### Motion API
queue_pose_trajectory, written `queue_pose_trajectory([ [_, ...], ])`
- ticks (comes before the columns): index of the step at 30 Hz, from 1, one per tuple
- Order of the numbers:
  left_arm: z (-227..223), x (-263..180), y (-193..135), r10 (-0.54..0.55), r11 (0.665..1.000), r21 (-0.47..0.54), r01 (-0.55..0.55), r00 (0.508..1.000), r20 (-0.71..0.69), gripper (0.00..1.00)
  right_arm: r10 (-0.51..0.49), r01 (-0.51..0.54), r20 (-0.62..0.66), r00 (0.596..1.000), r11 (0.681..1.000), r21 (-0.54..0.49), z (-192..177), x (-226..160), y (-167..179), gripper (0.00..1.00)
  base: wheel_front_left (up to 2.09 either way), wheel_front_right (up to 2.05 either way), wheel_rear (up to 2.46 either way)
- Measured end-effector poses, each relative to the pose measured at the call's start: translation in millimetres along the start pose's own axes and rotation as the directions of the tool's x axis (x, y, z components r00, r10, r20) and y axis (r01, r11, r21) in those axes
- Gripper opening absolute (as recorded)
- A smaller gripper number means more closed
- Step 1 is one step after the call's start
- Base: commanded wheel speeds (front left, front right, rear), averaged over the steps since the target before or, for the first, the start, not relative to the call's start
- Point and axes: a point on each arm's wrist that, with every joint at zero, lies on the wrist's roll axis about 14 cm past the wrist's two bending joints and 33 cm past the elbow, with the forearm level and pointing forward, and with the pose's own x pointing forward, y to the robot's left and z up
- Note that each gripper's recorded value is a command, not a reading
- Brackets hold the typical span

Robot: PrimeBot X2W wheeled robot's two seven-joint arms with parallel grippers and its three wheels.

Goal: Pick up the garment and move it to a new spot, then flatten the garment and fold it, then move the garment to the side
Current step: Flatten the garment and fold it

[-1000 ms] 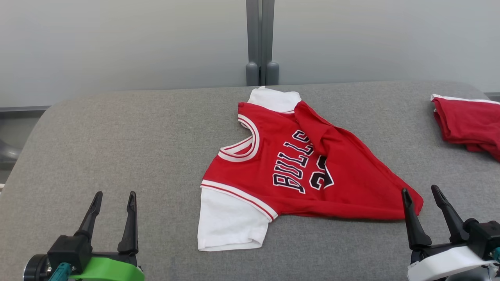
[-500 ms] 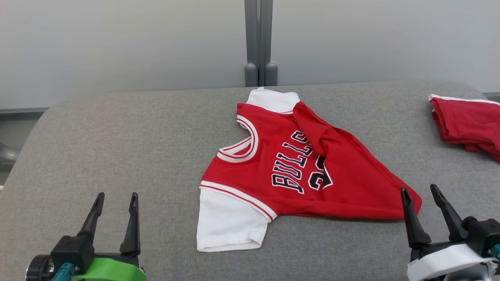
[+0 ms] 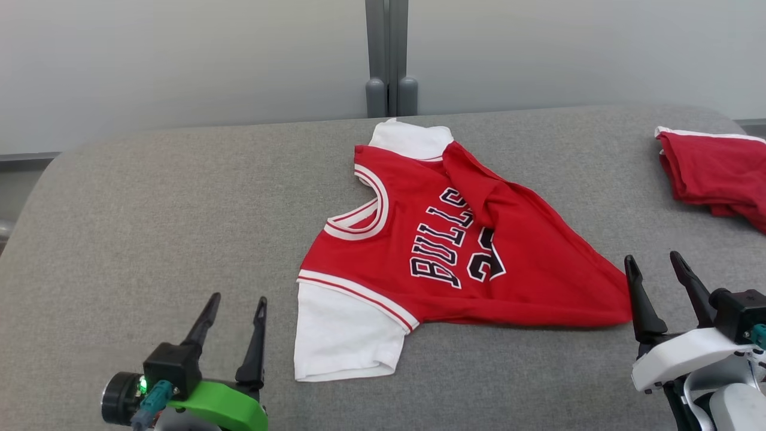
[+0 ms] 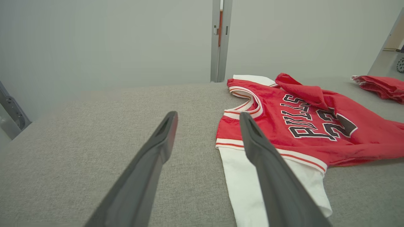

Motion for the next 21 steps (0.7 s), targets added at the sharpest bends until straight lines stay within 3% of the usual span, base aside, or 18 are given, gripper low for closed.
queue_pose_trajectory([
  [8,-50,6,-22,-0.064,0.997,-0.042,0.059,0.988,-0.143,1.00,-0.048,0.046,-0.146,0.988,0.999,-0.018,-46,9,-24,1.00,0.00,0.00,0.00],
  [21,-130,3,-39,-0.103,0.991,-0.119,0.062,0.920,-0.377,1.00,-0.105,0.109,-0.391,0.915,0.994,-0.011,-129,11,-45,1.00,0.00,0.00,0.00],
])
